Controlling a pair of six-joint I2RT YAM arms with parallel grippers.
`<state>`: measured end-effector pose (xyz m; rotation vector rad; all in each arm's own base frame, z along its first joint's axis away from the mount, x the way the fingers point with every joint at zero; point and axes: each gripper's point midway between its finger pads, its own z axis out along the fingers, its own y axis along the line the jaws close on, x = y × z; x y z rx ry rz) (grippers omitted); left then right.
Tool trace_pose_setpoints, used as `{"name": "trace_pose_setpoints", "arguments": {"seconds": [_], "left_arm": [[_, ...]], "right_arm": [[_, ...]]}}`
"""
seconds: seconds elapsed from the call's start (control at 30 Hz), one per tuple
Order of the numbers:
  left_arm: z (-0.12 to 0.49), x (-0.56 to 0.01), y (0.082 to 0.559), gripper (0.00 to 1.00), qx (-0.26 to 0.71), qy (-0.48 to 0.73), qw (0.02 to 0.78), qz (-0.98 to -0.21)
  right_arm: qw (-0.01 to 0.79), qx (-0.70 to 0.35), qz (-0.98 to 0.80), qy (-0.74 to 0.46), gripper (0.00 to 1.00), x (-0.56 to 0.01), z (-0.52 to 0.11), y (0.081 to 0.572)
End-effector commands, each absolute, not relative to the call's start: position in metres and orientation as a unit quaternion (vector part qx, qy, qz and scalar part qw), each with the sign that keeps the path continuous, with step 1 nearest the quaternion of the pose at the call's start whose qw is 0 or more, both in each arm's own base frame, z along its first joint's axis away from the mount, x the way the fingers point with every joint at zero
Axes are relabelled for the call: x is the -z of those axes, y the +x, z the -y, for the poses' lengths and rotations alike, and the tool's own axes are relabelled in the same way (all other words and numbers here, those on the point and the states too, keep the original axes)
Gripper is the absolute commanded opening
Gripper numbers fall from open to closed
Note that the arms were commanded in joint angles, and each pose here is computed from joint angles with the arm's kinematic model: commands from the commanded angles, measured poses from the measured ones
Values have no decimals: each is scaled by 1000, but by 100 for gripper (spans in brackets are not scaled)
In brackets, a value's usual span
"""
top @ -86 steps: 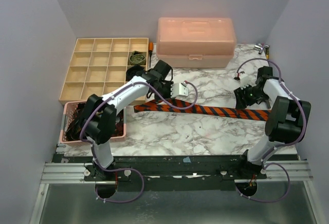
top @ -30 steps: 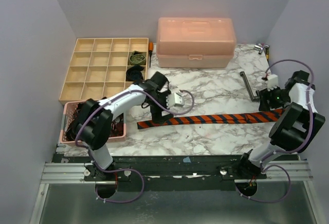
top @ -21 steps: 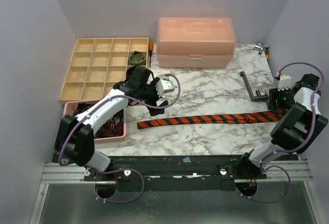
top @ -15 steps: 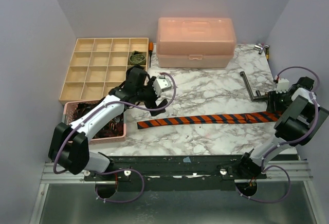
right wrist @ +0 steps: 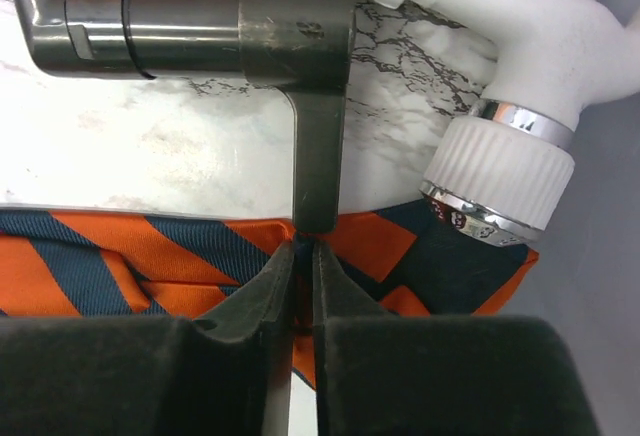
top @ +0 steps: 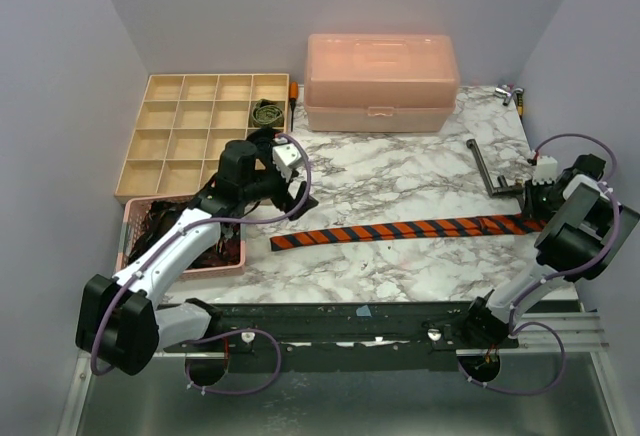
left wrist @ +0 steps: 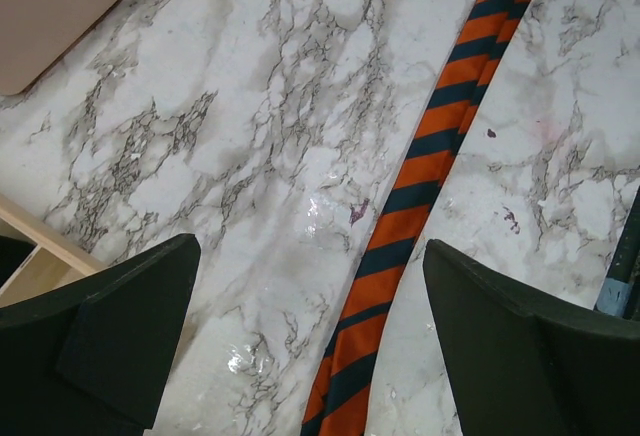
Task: Roll the ties
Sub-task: Flatten out the tie at the center of the board.
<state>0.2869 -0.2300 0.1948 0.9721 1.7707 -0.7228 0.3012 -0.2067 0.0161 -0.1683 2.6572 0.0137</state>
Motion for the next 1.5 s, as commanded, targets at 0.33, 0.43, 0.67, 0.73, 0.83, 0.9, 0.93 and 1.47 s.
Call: {"name": "trace_pose_setpoints", "arguments": {"seconds": [0.33,0.43,0.67,0.73,0.83,0.9,0.93,1.47], "left_arm": [[218,-207,286,98,337,407,445,-723],[216,-207,281,98,342,411,440,-722],[214,-205,285,99,343,391,428,-739],[214,-205,286,99,349,385,424,-742],[215,-207,283,98,365,371,432,-736],[214,-209,284,99,364,359,448,-733],[215,-210,281,98,366,367,455,-724],[213,-196,248,98,391,419,395,-718]], "right_arm": [[275,-117,-948,-113,1,-100,137,277],[278,-148,-940,-134,1,-110,110,272],[258,-199,-925,-195,1,-115,34,277],[246,-206,-924,-207,1,-108,15,279],[219,-211,-927,-220,1,-89,-6,280],[201,-206,-931,-225,1,-71,-12,280],[192,-201,-933,-227,1,-62,-12,280],[105,-82,-970,-201,1,27,81,268]]}}
